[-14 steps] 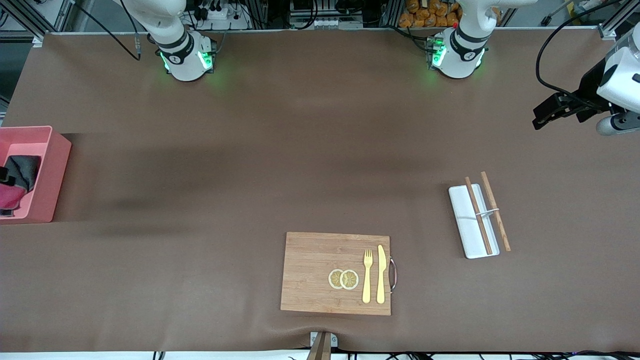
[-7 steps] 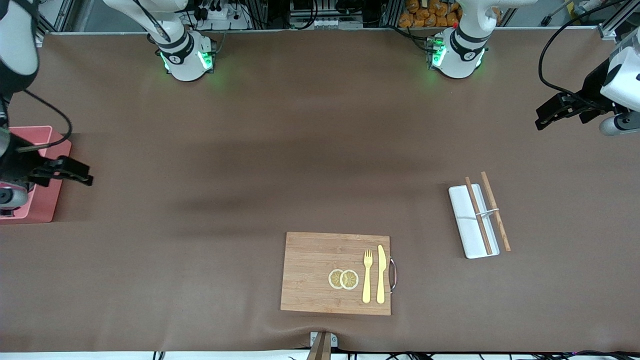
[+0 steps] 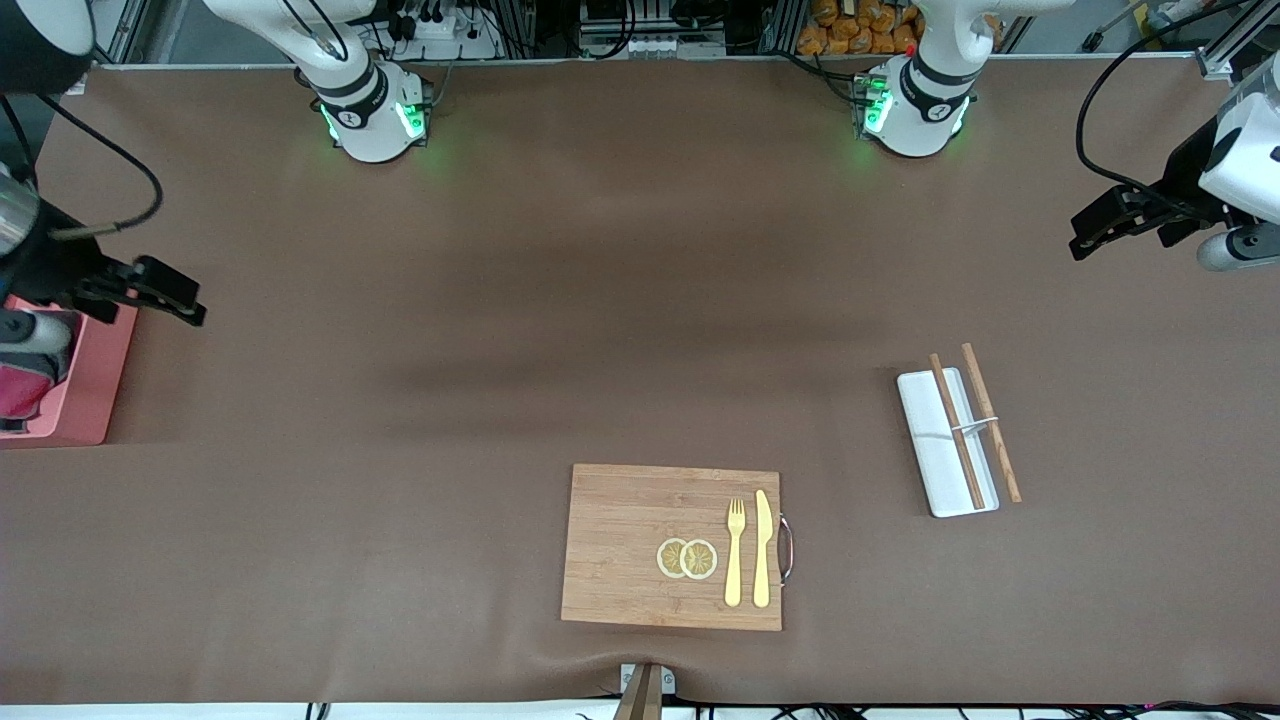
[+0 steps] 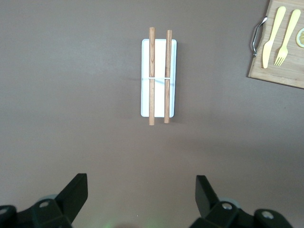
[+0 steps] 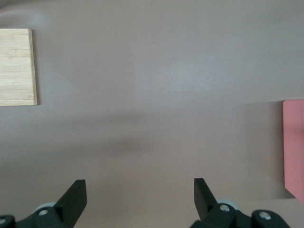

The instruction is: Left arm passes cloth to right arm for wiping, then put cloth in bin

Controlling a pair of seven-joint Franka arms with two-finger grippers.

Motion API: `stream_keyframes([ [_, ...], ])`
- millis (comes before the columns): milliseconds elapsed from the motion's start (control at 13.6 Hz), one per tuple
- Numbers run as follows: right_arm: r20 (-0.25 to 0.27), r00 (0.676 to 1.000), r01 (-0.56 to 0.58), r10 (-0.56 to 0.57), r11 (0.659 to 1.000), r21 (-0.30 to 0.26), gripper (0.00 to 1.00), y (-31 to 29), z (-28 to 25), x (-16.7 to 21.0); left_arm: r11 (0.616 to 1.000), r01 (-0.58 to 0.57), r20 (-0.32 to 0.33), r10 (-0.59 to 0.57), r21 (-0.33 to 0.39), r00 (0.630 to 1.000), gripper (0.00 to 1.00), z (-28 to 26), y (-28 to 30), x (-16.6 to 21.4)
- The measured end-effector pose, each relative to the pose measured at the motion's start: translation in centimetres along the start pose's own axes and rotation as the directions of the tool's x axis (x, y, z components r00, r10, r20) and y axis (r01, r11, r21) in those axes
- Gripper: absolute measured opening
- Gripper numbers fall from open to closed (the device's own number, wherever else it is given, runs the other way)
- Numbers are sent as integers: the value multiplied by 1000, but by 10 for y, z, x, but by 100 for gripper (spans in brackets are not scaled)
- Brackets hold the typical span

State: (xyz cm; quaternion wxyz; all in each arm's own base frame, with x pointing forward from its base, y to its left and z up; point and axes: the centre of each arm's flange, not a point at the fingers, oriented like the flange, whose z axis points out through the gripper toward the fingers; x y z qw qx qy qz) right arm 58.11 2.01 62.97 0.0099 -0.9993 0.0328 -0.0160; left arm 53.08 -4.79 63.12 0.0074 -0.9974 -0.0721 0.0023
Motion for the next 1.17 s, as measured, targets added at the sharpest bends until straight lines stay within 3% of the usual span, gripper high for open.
stream_keyframes([
  [293, -37, 999, -27, 27, 1000, 0, 100, 29, -12, -20, 1000, -2, -1, 2, 0, 1000, 100, 0, 1, 0],
  [1172, -103, 994, -34, 35, 999, 4, 100, 34, -20, -15, 999, -42, -30, 41, -6, 999, 100, -10, 1, 4],
])
